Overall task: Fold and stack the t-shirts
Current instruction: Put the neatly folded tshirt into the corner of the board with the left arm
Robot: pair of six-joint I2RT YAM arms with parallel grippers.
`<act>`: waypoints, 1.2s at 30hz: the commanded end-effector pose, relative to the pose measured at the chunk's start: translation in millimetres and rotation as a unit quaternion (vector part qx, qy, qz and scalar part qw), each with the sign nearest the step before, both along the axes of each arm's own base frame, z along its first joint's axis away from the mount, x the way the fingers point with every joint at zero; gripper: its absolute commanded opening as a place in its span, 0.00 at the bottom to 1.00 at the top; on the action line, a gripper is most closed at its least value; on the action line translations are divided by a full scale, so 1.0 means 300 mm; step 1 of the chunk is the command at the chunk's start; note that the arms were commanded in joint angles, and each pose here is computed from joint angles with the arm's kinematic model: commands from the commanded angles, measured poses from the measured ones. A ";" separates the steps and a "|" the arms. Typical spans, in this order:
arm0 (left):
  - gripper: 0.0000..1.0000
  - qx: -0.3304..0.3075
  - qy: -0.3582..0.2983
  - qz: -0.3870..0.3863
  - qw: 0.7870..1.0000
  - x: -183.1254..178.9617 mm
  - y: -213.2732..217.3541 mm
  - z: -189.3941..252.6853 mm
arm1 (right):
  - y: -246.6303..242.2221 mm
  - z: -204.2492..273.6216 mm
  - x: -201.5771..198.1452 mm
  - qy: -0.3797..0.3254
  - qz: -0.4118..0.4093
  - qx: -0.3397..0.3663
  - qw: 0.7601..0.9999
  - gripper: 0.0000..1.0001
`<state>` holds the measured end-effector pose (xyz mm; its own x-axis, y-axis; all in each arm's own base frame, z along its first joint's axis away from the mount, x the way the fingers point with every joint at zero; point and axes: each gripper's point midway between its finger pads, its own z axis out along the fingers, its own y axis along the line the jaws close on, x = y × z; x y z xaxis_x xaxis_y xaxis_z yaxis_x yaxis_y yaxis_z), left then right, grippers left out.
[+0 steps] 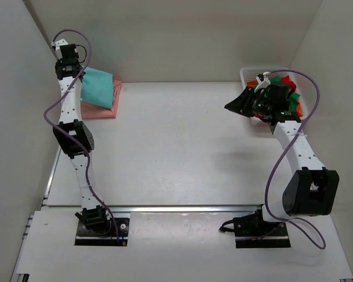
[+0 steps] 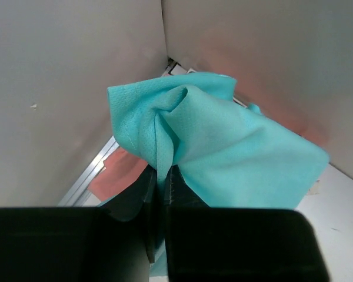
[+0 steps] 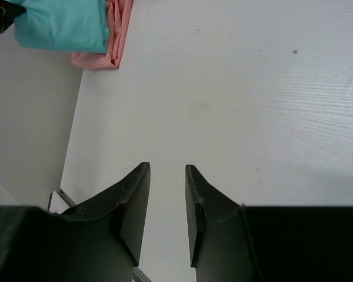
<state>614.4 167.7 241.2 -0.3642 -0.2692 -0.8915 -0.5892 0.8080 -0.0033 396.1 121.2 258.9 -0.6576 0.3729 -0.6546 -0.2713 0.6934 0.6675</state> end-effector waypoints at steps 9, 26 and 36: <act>0.66 -0.048 0.004 -0.017 0.999 0.057 0.014 -0.149 | 0.000 0.010 -0.029 -0.020 0.004 -0.011 1.000 0.28; 0.99 -0.226 0.088 -0.270 0.932 -0.688 -0.782 -0.112 | -0.115 -0.131 -0.148 0.045 -0.058 -0.093 0.993 0.51; 0.99 -0.208 0.224 -0.340 0.889 -1.249 -0.874 -0.271 | -0.156 -0.131 -0.146 0.021 -0.071 -0.140 0.987 0.99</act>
<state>263.7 -126.4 146.6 -0.8797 -0.0793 -0.4689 0.0699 0.9537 -0.2925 345.4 80.5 207.5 -0.6849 0.3147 -0.6572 -0.1043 0.8503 0.5158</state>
